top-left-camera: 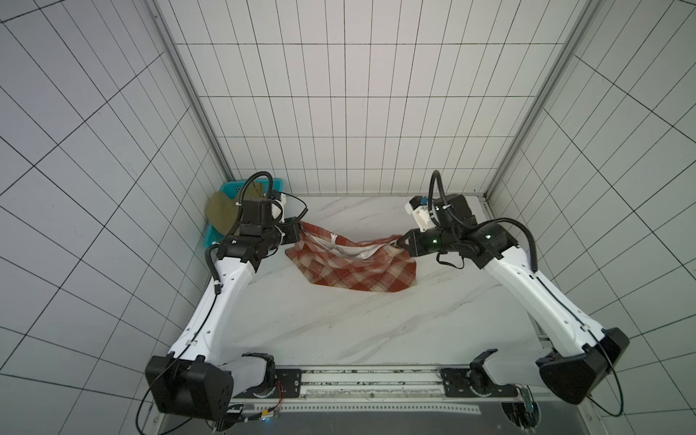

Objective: Fold and stack skirts
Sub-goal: Flatten out the skirt at the center of the table.

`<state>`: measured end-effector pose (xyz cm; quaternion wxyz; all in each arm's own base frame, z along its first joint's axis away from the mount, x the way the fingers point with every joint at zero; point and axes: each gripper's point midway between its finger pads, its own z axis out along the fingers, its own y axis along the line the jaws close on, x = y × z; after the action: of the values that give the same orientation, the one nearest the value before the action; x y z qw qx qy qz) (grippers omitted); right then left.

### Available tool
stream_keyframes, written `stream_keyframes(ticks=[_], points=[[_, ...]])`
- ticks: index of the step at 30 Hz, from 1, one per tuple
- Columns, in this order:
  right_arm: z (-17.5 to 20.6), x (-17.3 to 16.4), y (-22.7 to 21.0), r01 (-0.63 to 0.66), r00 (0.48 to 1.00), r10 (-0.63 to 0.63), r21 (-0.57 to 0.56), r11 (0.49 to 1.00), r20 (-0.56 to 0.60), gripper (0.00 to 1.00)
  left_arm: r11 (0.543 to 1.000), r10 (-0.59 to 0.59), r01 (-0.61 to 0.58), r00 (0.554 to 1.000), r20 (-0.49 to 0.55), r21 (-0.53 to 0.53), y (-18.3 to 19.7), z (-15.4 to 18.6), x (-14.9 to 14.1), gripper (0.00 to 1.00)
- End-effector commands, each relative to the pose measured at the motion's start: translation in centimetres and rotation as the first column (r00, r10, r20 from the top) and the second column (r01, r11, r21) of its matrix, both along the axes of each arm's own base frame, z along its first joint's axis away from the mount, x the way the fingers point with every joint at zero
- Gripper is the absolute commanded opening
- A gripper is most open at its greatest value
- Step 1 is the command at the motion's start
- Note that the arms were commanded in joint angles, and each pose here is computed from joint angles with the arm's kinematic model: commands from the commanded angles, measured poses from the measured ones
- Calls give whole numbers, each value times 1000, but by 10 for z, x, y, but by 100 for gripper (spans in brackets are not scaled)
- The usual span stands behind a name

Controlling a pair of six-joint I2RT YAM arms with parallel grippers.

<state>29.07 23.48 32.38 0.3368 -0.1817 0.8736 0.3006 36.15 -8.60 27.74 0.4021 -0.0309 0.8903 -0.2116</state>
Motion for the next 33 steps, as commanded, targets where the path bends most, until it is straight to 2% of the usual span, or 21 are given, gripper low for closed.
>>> stream_keyframes(ticks=[1,3,4,5,7,10,12,13,14,15,18,19,20,22,25,27,28,29,30,33], points=[[-83,-37,-8,-68,965,35,-116,991,-260,0,999,34,-36,998,55,35,10,14,13,0],[-149,-64,-27,-80,919,-6,-200,976,-394,0,998,44,-46,998,50,38,14,12,13,0],[-161,-70,-35,-69,912,-31,-228,971,-409,0,998,51,-53,998,46,40,17,11,13,0],[-158,-69,-40,-48,919,-51,-238,970,-392,0,997,57,-58,997,47,41,20,11,13,0],[-113,-52,-42,4,955,-67,-215,977,-289,0,996,70,-71,997,45,44,25,9,13,0],[-16,-25,-34,61,994,-70,-110,992,-83,0,995,89,-91,995,48,45,32,9,14,0],[17,-21,-28,56,998,-57,-53,997,-24,0,994,98,-100,994,52,44,34,9,16,0],[14,-23,-26,39,998,-41,-51,998,-42,0,994,100,-102,994,52,42,34,9,17,0],[-2,-28,-23,17,996,-22,-63,998,-83,0,994,103,-105,993,53,42,35,9,17,0],[-36,-37,-22,-7,986,-8,-87,996,-165,0,994,101,-103,994,48,43,34,6,17,0],[-143,-84,-30,-97,903,23,-152,984,-430,0,994,99,-101,994,43,43,34,3,18,0],[-163,-92,-40,-93,889,-7,-197,976,-457,0,994,99,-101,994,40,43,34,2,18,0],[-165,-94,-44,-86,895,-19,-214,973,-446,0,994,100,-102,994,40,43,35,2,18,0],[-128,-74,-44,-37,943,-33,-203,978,-332,0,994,100,-101,994,43,46,35,2,17,0],[-43,-39,-40,47,989,-69,-164,985,-131,0,992,110,-113,993,53,51,37,5,18,0],[-5,-29,-37,66,996,-73,-120,991,-56,0,992,115,-118,992,58,51,39,7,19,0],[-2,-31,-32,47,996,-54,-97,994,-64,0,991,120,-123,991,58,52,41,7,19,0],[-11,-37,-27,14,995,-22,-83,996,-96,0,991,124,-127,991,58,52,42,7,19,0],[-40,-46,-25,-15,985,-2,-97,995,-175,0,990,129,-132,990,61,52,44,8,19,0],[-139,-92,-38,-97,902,11,-179,979,-432,0,989,139,-142,988,62,51,48,7,18,0]])
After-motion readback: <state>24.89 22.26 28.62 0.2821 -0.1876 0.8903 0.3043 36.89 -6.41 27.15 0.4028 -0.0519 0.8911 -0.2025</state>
